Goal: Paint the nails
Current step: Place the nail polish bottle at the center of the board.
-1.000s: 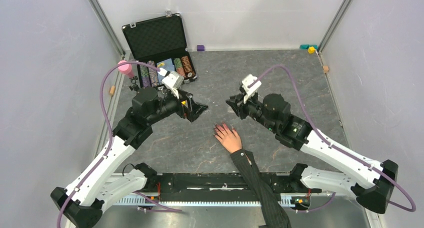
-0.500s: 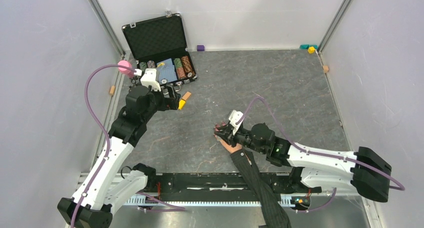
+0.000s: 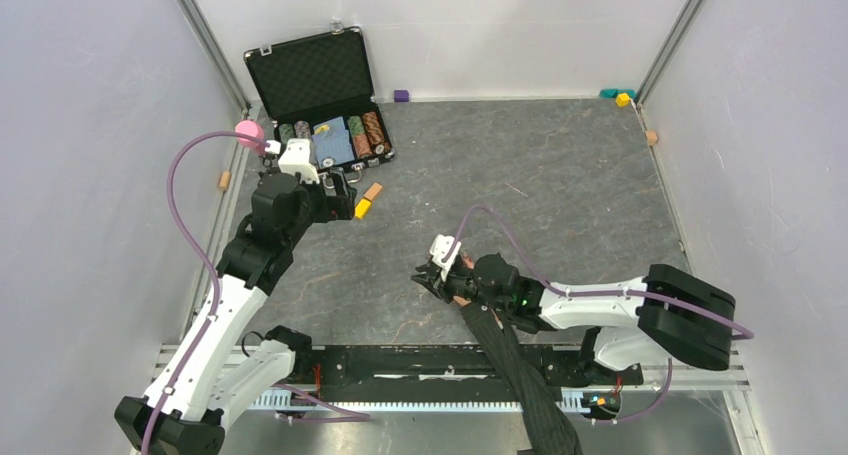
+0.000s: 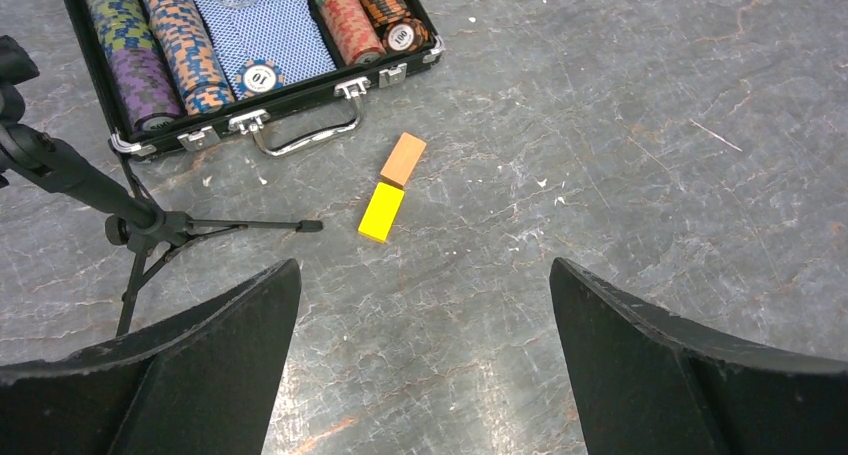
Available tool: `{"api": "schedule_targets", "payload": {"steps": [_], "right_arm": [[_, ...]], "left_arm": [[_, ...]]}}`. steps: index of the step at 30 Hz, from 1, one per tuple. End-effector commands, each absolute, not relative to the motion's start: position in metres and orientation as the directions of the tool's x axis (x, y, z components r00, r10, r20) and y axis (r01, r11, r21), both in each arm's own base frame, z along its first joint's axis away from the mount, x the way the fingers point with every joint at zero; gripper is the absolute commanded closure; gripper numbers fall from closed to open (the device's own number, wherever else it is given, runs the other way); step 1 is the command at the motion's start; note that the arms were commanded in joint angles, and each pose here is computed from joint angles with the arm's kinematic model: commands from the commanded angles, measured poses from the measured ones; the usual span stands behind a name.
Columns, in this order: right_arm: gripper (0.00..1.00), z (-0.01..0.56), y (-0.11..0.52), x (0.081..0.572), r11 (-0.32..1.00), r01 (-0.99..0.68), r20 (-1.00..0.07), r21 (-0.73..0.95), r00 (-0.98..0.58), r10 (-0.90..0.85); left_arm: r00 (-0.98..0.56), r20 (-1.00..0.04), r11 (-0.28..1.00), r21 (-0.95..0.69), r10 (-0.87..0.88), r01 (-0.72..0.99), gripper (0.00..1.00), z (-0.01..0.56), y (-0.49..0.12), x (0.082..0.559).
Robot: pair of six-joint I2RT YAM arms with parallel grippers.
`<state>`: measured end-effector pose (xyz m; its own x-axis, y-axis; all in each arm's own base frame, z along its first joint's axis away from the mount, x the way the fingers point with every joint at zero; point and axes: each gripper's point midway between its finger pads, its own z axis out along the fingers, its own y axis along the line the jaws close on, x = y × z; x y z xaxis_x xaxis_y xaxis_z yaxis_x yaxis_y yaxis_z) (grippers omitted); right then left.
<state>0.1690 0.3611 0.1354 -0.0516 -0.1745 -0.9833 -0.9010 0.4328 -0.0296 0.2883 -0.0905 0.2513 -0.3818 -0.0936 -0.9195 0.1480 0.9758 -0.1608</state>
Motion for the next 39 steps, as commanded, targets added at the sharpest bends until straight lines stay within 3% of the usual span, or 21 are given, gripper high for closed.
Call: {"api": "schedule_targets", "payload": {"steps": [1,13,25,39], "right_arm": [[0.97,0.138,0.367,0.175,0.457,-0.888,-0.991,-0.057,-0.005,-0.133],[0.91,0.106,0.373,0.173,0.441,-0.896,-0.981,-0.054,-0.036,-0.192],[0.72,0.093,0.375,0.175,0.447,-0.893,-0.973,-0.052,-0.055,-0.223],[0.42,0.111,0.373,0.182,0.473,-0.878,-0.975,-0.070,-0.041,-0.221]], "left_arm": [[-0.337,-0.934,0.980,-0.167,-0.122,0.110,0.00,0.259,-0.082,0.290],[-0.337,-0.933,0.978,-0.174,-0.127,0.113,0.00,0.259,-0.083,0.290],[-0.339,-0.932,0.975,-0.183,-0.131,0.127,0.00,0.260,-0.086,0.290],[-0.335,-0.932,0.974,-0.189,-0.138,0.123,0.00,0.261,-0.085,0.289]]}}
